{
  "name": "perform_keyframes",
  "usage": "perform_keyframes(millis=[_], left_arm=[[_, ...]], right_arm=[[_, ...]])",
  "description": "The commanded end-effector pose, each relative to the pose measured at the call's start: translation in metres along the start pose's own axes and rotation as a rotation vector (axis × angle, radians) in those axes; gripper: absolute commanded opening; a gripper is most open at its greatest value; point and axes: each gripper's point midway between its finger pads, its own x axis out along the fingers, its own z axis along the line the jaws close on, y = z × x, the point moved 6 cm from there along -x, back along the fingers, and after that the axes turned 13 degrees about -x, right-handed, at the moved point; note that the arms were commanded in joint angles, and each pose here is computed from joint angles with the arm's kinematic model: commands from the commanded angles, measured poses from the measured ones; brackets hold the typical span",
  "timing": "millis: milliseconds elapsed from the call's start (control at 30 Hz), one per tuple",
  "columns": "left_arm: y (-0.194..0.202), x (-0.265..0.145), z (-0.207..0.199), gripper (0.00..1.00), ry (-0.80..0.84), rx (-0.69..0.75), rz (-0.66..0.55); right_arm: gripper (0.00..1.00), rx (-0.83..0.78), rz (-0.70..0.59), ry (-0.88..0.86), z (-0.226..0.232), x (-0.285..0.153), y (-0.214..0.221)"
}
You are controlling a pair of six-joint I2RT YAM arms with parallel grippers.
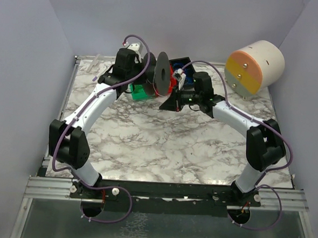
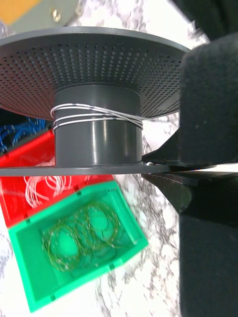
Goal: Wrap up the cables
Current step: Wrap the cable around the cable reel.
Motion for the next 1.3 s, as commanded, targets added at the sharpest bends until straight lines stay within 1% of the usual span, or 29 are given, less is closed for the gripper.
perform_keyframes(millis=[0,200,333,400,600,800,933,1067,1267], left_arm=[[-0.027,-0.03,-0.046,0.0,0.268,-0.016,-0.064],[-0.019,-0.036,-0.057,0.0,0.383,0.0,-0.002],[-0.014,-0.04,-0.064,0.0,0.461,0.011,0.038],[-0.013,-0.042,-0.065,0.0,0.473,0.014,0.044],[-0.02,-0.046,-0.063,0.0,0.49,0.007,0.04],[-0.011,-0.052,-0.067,0.0,0.579,0.061,0.091],[-0.005,-0.056,-0.068,0.0,0.614,0.149,0.123],[0.001,-0.059,-0.069,0.0,0.613,0.25,0.154],[0.007,-0.062,-0.077,0.0,0.556,0.409,0.157]], right_arm=[[0.0,0.009,0.041,0.216,-0.028,-0.002,0.013],[0.0,0.048,0.047,0.36,-0.052,-0.015,0.021],[0.0,0.085,0.015,0.416,-0.066,-0.03,0.023],[0.01,0.112,0.001,0.442,-0.074,-0.039,0.024],[0.01,0.17,-0.022,0.481,-0.092,-0.058,0.032],[0.0,0.23,-0.039,0.506,-0.114,-0.079,0.04],[0.01,0.262,-0.067,0.485,-0.123,-0.096,0.039],[0.01,0.269,-0.091,0.41,-0.126,-0.111,0.032],[0.01,0.235,-0.082,0.291,-0.119,-0.124,0.02]])
